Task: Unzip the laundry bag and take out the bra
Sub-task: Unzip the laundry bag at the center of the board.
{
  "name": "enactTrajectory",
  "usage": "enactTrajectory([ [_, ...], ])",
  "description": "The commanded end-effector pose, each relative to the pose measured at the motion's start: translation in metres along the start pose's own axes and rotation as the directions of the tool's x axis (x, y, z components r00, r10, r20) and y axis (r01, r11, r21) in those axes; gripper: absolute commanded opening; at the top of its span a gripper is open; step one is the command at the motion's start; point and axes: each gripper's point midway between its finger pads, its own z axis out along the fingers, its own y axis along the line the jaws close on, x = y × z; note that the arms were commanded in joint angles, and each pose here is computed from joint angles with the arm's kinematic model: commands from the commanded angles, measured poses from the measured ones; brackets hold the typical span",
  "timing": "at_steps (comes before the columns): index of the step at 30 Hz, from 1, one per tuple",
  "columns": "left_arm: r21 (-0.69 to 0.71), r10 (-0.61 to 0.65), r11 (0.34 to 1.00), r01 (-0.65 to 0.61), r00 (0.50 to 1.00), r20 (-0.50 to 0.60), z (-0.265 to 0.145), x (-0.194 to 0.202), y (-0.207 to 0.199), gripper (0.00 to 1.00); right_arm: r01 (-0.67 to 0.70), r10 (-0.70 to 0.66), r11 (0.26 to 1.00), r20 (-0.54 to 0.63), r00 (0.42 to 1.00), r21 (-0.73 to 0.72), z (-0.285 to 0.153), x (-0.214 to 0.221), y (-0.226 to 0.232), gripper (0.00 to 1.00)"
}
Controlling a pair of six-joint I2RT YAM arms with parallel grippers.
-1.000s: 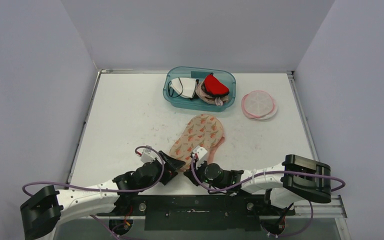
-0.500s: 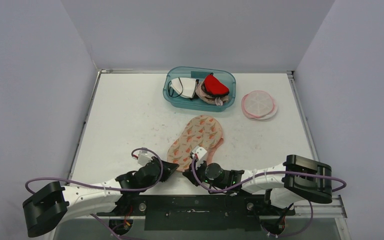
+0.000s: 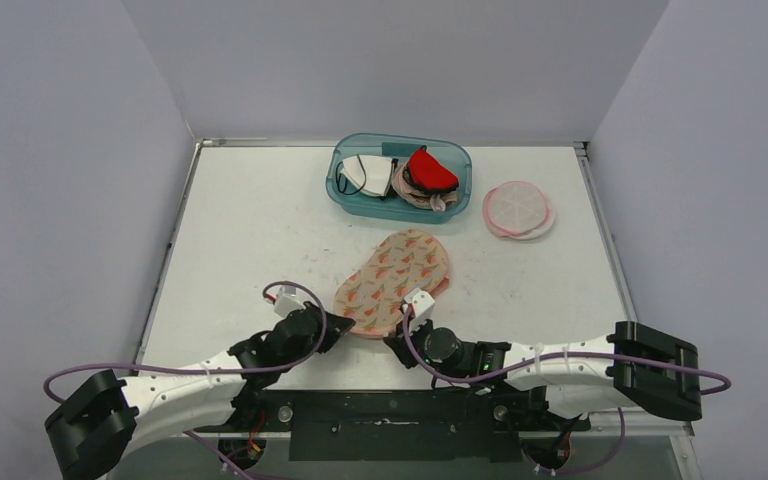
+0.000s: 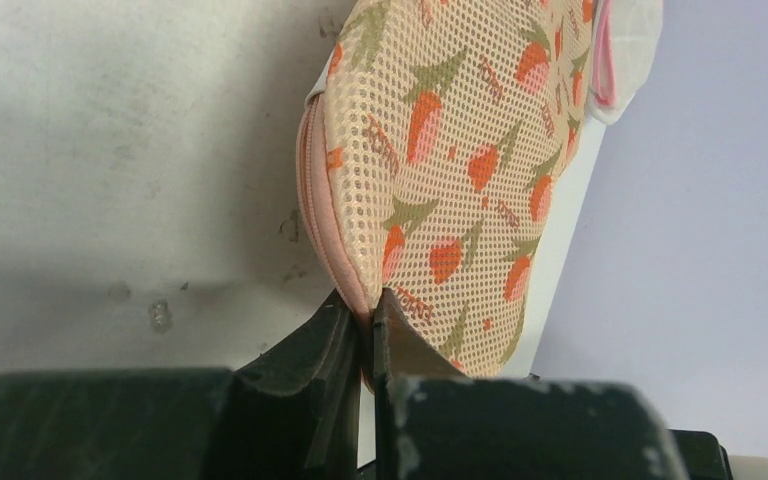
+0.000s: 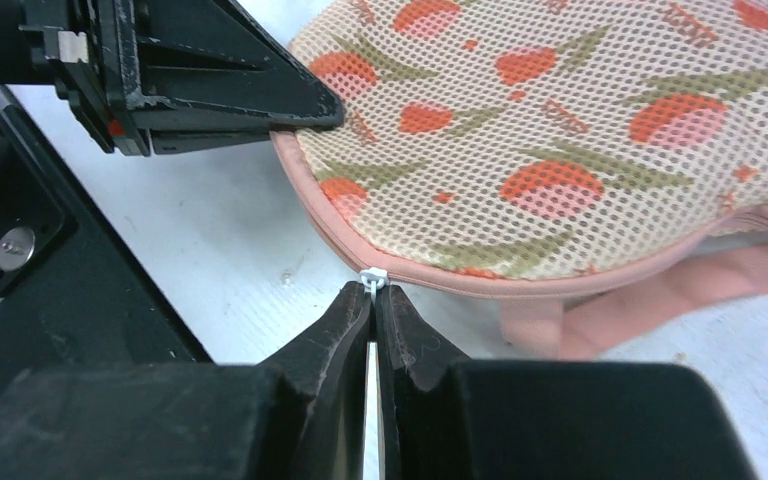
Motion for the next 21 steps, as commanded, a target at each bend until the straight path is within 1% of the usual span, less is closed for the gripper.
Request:
enactTrajectory([
  [1,-0.036,0.147,0.989,-0.146,0.989,0.011,0.006,-0.013,-0.004,0.00,-0.019,0.017,0.996,0.029,0.999,0.090,-0.010,-0.005,-0.018,0.05],
  [5,-0.028,0.228,0.973,-0.229,0.973,-0.028,0.011,-0.015,-0.013,0.00,-0.027,0.023,0.992,0.032,0.999,0.123,-0.015,-0.004,-0.027,0.05],
  [7,-0.049,0.288,0.956,-0.291,0.956,-0.054,0.014,-0.018,-0.013,0.00,-0.031,0.026,0.990,0.033,0.999,0.140,-0.017,-0.002,-0.032,0.05],
  [10,-0.063,0.331,0.940,-0.335,0.941,-0.064,0.019,-0.025,-0.017,0.00,-0.034,0.030,0.986,0.027,0.999,0.165,-0.018,0.003,-0.039,0.05],
  [15,-0.079,0.369,0.923,-0.376,0.925,-0.089,0.030,-0.034,-0.023,0.00,-0.042,0.039,0.985,0.019,0.999,0.168,-0.019,0.009,-0.043,0.05],
  [19,-0.087,0.368,0.923,-0.375,0.926,-0.088,0.042,-0.040,-0.026,0.00,-0.053,0.050,0.987,0.024,0.998,0.149,-0.020,0.011,-0.042,0.05],
  [20,-0.084,0.360,0.926,-0.368,0.928,-0.094,0.045,-0.039,-0.028,0.01,-0.054,0.051,0.988,0.025,0.998,0.144,-0.020,0.012,-0.041,0.05],
  [21,-0.075,0.353,0.929,-0.361,0.930,-0.104,0.048,-0.037,-0.031,0.07,-0.057,0.053,0.989,0.027,0.998,0.137,-0.020,0.012,-0.040,0.05],
])
